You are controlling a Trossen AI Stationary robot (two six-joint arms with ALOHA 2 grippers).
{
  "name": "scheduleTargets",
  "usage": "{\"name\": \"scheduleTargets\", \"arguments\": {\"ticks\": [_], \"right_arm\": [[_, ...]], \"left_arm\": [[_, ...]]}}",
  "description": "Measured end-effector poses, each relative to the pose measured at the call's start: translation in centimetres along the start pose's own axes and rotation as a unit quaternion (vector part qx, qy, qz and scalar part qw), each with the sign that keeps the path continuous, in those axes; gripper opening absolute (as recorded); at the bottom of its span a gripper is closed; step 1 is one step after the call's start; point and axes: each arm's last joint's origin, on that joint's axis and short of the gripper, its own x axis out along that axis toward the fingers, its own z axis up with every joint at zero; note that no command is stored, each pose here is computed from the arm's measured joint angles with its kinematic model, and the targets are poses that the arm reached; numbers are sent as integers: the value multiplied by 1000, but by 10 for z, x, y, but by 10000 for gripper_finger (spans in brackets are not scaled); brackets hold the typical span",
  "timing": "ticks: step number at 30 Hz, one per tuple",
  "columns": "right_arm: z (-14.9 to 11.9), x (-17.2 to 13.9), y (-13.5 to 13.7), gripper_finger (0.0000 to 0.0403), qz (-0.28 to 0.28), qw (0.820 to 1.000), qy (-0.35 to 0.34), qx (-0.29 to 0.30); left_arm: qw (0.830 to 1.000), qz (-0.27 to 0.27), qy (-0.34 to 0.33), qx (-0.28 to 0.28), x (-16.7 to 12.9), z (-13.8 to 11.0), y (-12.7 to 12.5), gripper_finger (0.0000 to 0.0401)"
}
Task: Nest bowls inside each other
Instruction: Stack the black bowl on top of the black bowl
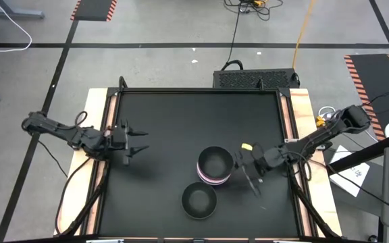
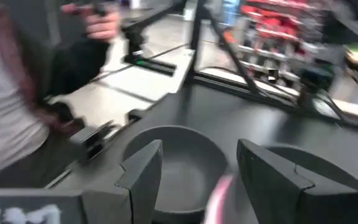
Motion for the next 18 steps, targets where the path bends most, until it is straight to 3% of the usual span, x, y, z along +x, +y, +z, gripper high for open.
{"name": "scheduleTargets", "arguments": {"ticks": [5, 11, 18], "right_arm": [[1, -2, 28, 199, 59, 996, -3, -68], [4, 3, 34, 199, 67, 997, 15, -25], [21, 24, 46, 199, 91, 993, 45, -54]], "left_arm": [[1000, 0, -16, -6, -8, -16, 3, 239], [1000, -4, -23, -17, -10, -19, 4, 239], [1000, -10, -21, -21, -10, -19, 4, 239]]}}
